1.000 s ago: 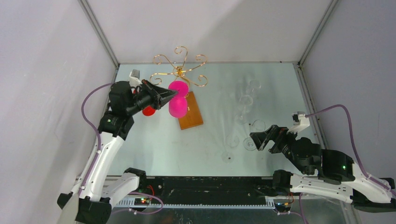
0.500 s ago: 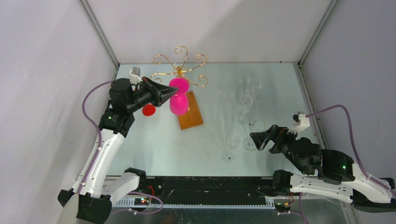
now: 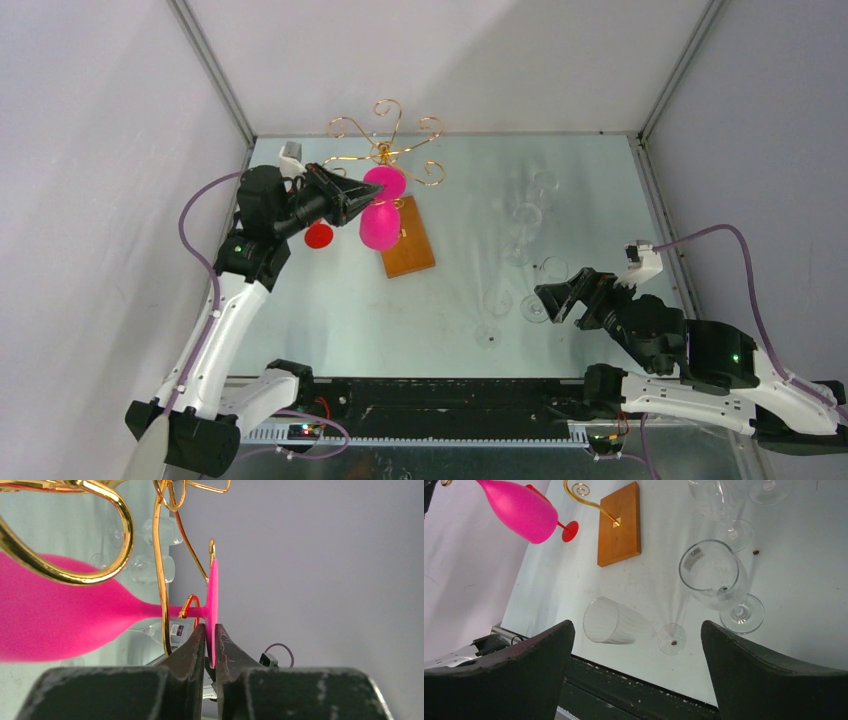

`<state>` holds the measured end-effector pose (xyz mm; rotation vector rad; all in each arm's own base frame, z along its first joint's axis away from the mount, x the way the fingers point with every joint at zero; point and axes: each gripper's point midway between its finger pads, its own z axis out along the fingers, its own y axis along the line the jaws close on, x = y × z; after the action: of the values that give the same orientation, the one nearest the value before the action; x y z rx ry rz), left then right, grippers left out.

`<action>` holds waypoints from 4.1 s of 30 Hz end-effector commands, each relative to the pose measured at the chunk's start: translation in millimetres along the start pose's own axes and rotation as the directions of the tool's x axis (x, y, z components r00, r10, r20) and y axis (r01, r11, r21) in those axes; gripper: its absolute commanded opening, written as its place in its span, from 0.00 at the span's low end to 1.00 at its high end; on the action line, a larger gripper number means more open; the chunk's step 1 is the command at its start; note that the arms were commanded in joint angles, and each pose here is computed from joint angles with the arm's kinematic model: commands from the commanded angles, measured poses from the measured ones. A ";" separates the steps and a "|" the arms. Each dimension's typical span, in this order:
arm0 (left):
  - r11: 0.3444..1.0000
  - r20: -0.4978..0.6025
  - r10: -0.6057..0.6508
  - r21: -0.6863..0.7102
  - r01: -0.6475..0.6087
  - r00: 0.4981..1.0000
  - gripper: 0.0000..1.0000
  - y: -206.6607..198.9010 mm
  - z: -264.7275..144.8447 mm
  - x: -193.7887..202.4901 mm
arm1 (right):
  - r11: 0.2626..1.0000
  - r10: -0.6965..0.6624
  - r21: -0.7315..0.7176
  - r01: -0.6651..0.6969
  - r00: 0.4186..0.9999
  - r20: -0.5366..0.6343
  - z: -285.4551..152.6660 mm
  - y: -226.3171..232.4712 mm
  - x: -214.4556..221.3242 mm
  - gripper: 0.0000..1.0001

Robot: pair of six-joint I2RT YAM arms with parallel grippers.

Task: Place the wine glass upside down on the wine glass rack
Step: Turn the wine glass upside down at the wine rack, then pick up the wine glass at the center of the board.

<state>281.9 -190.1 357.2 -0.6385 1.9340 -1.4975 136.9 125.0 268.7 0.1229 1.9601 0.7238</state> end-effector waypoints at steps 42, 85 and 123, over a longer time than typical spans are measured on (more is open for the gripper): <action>0.969 -0.048 0.230 -0.085 -0.234 0.972 0.76 -15.2 -28.5 8.4 | 0.999 0.012 0.033 -0.012 1.000 -0.010 0.8 -6.6 4.7 1.00; 0.843 0.099 0.514 -0.243 -0.480 0.852 1.00 43.8 -101.8 18.6 | 0.998 0.054 0.033 -0.054 0.999 -0.009 -4.3 -12.1 4.0 1.00; 0.615 -0.130 0.542 -0.612 -0.497 0.830 0.98 143.6 -94.8 -27.9 | 0.993 0.101 0.057 -0.100 0.995 -0.004 -11.2 -26.0 4.2 1.00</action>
<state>218.5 -83.9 229.1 -0.3170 2.3285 -0.5163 126.6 105.5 253.3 0.2219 2.0188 0.7509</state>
